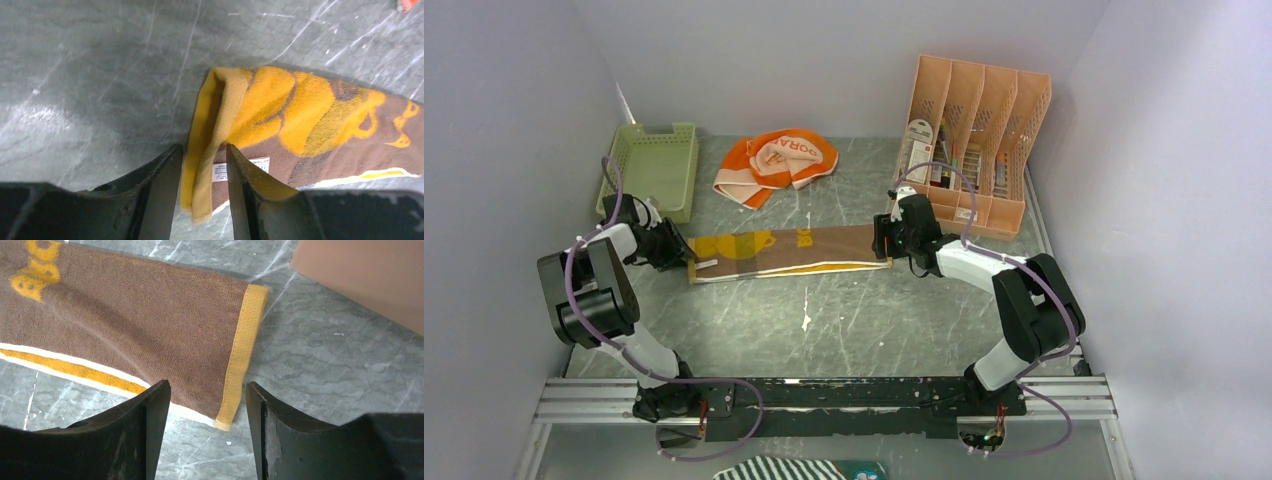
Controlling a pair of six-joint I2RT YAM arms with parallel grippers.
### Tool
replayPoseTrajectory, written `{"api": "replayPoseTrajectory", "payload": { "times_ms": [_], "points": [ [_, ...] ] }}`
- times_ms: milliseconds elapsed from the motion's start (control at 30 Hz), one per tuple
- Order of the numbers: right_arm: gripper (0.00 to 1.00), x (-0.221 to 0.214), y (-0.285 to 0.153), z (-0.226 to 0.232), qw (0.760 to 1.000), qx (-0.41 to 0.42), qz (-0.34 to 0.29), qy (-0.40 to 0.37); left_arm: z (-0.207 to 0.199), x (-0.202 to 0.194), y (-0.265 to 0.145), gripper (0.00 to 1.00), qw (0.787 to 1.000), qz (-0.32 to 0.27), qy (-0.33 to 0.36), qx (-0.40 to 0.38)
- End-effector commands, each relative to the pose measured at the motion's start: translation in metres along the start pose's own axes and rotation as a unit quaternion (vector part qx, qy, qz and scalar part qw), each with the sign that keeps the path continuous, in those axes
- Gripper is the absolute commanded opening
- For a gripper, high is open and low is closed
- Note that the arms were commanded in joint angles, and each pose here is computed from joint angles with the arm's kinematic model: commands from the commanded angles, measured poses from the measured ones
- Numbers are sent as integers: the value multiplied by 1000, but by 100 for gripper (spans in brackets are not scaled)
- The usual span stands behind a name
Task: Roll the towels
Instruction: Fold the towel at the center of the board.
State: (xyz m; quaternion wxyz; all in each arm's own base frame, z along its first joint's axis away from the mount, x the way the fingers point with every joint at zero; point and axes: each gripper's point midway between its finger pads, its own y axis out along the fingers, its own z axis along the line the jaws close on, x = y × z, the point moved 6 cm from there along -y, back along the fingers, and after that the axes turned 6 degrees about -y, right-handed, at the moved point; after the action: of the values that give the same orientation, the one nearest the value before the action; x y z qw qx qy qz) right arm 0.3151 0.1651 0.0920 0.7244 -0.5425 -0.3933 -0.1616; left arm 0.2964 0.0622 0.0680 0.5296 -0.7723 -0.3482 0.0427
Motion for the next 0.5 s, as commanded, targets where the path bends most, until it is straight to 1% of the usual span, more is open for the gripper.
{"api": "replayPoseTrajectory", "payload": {
  "times_ms": [0,133,233,300,333,367,400,467],
  "points": [
    [57,7,1,2,1000,7,-13,-6,8,-7,15,49,999,37,-16,-8],
    [58,6,0,1,1000,5,-13,-7,9,-19,21,44,998,56,-31,-18],
    [58,4,0,2,1000,6,-14,-5,11,-28,25,37,996,75,-35,-17],
    [58,3,-1,2,1000,6,-13,-5,11,-33,27,30,996,86,-35,-18],
    [58,3,-1,2,1000,6,-14,-5,10,-34,26,23,995,88,-35,-18],
    [58,3,-2,2,1000,6,-14,-5,10,-34,26,12,996,86,-34,-17],
    [58,3,-2,2,1000,6,-14,-6,9,-34,24,8,996,83,-33,-17],
    [58,2,-4,1,1000,4,-14,-8,8,-30,19,7,997,71,-31,-11]
  ]
}}
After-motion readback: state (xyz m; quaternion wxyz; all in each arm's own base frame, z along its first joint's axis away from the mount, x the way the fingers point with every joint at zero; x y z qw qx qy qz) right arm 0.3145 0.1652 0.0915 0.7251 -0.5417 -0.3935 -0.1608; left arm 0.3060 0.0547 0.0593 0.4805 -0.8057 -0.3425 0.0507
